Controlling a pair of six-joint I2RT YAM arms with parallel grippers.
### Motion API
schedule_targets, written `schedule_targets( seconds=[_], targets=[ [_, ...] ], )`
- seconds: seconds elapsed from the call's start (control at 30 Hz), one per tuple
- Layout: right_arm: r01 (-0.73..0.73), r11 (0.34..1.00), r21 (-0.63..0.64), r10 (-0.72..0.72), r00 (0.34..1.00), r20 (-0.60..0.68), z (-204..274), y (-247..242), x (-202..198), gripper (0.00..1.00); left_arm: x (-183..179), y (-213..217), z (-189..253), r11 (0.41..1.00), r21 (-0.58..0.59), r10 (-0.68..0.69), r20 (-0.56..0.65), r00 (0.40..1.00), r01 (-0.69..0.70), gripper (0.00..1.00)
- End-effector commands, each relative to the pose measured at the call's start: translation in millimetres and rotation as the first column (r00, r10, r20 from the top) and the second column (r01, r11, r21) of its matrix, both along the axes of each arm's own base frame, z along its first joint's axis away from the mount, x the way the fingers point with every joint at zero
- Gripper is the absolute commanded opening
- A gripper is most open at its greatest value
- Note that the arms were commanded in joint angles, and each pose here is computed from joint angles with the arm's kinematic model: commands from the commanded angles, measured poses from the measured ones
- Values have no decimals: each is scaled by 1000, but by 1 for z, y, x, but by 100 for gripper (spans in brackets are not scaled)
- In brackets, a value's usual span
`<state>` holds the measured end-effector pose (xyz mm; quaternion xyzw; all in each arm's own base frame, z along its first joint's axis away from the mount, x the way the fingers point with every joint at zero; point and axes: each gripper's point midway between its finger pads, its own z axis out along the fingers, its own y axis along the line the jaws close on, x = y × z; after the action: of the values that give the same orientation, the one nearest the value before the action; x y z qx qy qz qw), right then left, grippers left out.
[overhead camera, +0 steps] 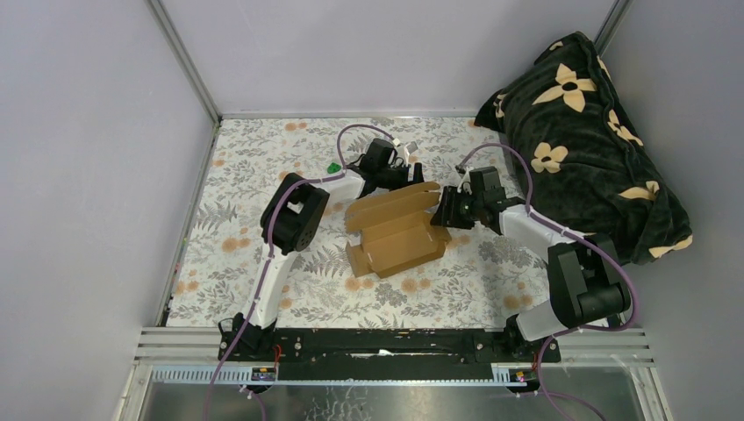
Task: Fold the paper box
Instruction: Fold the paper box at the center of the board.
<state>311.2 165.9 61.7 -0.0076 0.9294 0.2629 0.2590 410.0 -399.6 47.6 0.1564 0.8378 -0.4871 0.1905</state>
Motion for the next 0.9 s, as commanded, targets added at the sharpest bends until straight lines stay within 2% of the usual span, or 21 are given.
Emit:
schedule_targets(
  seconds=[0.0,0.2,0.43,0.87],
  targets=[
    [-38,999,-7,39,998,57,13,10,4,51,0,-9,-3,999,-17,-35,19,999,35,78],
    [-74,994,-77,80,994,73,15,18,-1,47,-3,-11,-8,999,-20,-42,10,999,42,77],
    [-102,973,-208,124,988,93,14,21,-4,50,-6,-14,-7,998,-25,-52,9,999,52,77],
    [-157,963,-217,180,979,93,14,36,-10,50,-10,-19,-3,997,-42,-62,4,998,62,77]
  ],
)
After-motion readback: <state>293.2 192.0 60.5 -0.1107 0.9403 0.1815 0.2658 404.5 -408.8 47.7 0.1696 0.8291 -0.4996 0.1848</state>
